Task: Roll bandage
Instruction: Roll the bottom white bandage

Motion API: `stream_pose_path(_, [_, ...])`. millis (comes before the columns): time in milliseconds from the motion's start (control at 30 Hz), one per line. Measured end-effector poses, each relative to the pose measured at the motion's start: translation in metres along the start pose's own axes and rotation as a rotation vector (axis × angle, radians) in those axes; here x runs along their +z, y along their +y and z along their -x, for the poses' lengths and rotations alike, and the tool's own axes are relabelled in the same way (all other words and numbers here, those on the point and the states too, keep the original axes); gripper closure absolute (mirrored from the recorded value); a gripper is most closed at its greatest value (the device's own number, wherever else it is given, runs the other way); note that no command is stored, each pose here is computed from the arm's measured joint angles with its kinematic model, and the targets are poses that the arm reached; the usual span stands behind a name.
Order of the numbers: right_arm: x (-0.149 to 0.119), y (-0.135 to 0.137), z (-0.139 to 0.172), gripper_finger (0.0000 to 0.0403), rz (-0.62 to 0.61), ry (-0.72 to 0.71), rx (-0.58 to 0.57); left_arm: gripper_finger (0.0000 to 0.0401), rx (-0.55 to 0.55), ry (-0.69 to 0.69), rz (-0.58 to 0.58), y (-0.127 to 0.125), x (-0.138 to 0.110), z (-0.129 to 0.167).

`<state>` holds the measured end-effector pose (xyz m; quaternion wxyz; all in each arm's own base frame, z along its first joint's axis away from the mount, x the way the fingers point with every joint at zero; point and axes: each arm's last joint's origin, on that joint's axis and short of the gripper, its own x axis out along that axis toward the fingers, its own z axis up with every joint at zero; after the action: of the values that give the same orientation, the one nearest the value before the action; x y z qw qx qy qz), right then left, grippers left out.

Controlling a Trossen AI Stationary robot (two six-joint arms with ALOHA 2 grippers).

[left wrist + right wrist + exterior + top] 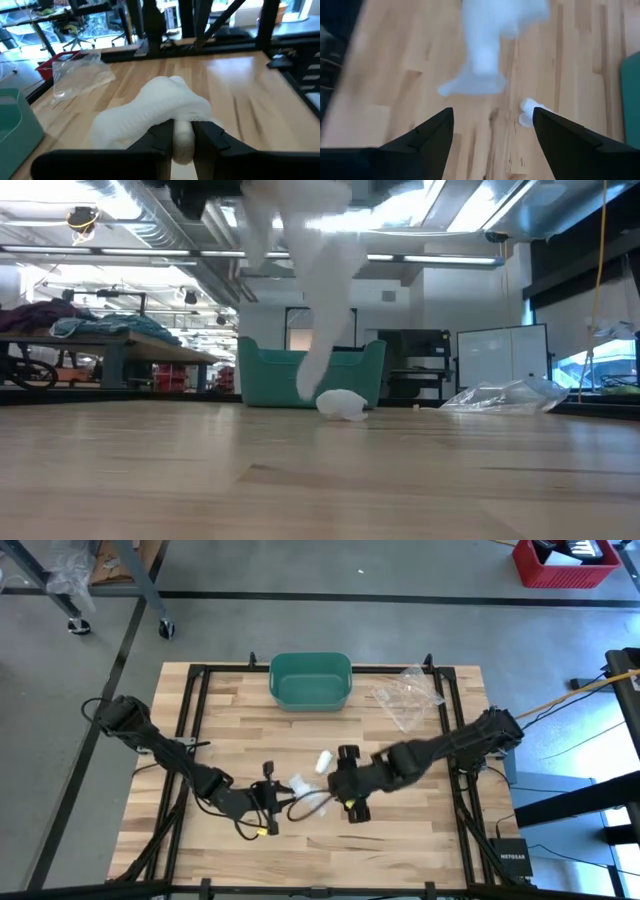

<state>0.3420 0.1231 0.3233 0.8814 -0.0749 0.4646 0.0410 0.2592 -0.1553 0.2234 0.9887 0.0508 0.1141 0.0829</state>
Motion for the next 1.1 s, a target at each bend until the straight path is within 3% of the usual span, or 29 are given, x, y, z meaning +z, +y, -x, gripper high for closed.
stream_pose_path(133, [-0.036,0.015,-0.034,0.0127,-0.029,-0.064,-0.023,0.0361,-0.020,-0.035,-0.003,-0.005,0.011,0.006])
stream_pose_path(333, [-0.072,0.023,-0.080,0.0127,-0.163,-0.340,0.057,0.0361,-0.012,-0.067,-0.014,-0.006,0.016,0.008])
stream_pose_path(400, [-0.072,0.024,-0.087,0.0127,-0.192,-0.450,0.108,0.0361,-0.005,-0.066,-0.015,-0.006,0.015,0.007])
stream_pose_path(700, [-0.063,0.032,-0.095,0.0127,-0.219,-0.648,0.171,0.0361,0.005,-0.066,-0.010,-0.004,0.016,0.005])
stream_pose_path(867, [-0.060,0.032,-0.105,0.0131,-0.208,-0.667,0.145,0.0361,0.000,-0.065,-0.011,-0.005,0.015,0.006])
stream_pose_path(967, [-0.058,0.033,-0.105,0.0162,-0.213,-0.692,0.151,0.0361,-0.001,-0.064,-0.018,-0.005,0.015,0.006])
stream_pose_path(1100, [-0.055,0.033,-0.102,0.0256,-0.219,-0.717,0.154,0.0361,-0.002,-0.066,-0.017,-0.005,0.016,0.006])
